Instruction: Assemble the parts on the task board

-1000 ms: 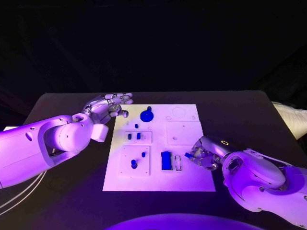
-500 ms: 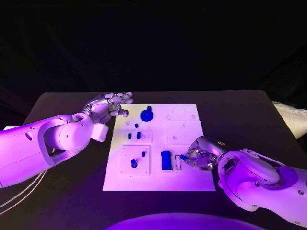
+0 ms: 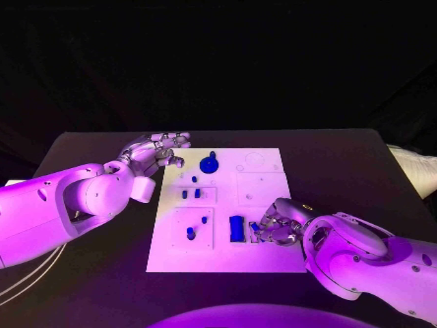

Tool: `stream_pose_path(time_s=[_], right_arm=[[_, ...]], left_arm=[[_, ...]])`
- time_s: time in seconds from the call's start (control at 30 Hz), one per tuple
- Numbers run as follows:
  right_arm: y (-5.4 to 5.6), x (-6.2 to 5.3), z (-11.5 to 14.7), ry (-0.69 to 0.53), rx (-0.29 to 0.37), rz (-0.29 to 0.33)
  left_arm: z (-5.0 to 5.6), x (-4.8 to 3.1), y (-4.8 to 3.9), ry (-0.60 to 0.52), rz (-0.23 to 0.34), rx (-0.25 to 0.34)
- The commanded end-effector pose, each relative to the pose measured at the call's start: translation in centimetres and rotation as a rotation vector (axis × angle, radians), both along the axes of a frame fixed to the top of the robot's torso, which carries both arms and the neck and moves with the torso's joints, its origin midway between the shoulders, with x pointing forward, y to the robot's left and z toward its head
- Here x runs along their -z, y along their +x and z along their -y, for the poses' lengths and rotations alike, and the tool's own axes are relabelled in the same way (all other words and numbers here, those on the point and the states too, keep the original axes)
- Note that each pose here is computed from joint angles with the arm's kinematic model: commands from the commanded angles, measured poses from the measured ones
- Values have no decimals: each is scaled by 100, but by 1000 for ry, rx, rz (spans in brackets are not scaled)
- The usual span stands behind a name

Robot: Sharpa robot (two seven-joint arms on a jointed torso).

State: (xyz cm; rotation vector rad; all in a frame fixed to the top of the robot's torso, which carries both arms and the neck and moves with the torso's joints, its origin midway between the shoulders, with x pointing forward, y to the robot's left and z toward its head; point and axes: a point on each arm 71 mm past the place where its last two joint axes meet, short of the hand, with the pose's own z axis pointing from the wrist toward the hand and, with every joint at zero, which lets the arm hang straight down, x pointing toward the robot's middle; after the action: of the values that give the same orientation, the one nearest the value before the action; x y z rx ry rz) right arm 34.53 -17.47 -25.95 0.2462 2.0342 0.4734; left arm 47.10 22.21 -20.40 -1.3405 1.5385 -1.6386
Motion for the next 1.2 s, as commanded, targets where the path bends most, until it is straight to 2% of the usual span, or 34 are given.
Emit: stream_pose_path(time_s=[0.03,1.2], right_arm=[[-4,22,-1,-3,7,-23],[-7,46,-54,-7,-13,-50]], left_arm=[[29,-9,-10,-4,12,25],[45,-3,-21,-5,-1,51]])
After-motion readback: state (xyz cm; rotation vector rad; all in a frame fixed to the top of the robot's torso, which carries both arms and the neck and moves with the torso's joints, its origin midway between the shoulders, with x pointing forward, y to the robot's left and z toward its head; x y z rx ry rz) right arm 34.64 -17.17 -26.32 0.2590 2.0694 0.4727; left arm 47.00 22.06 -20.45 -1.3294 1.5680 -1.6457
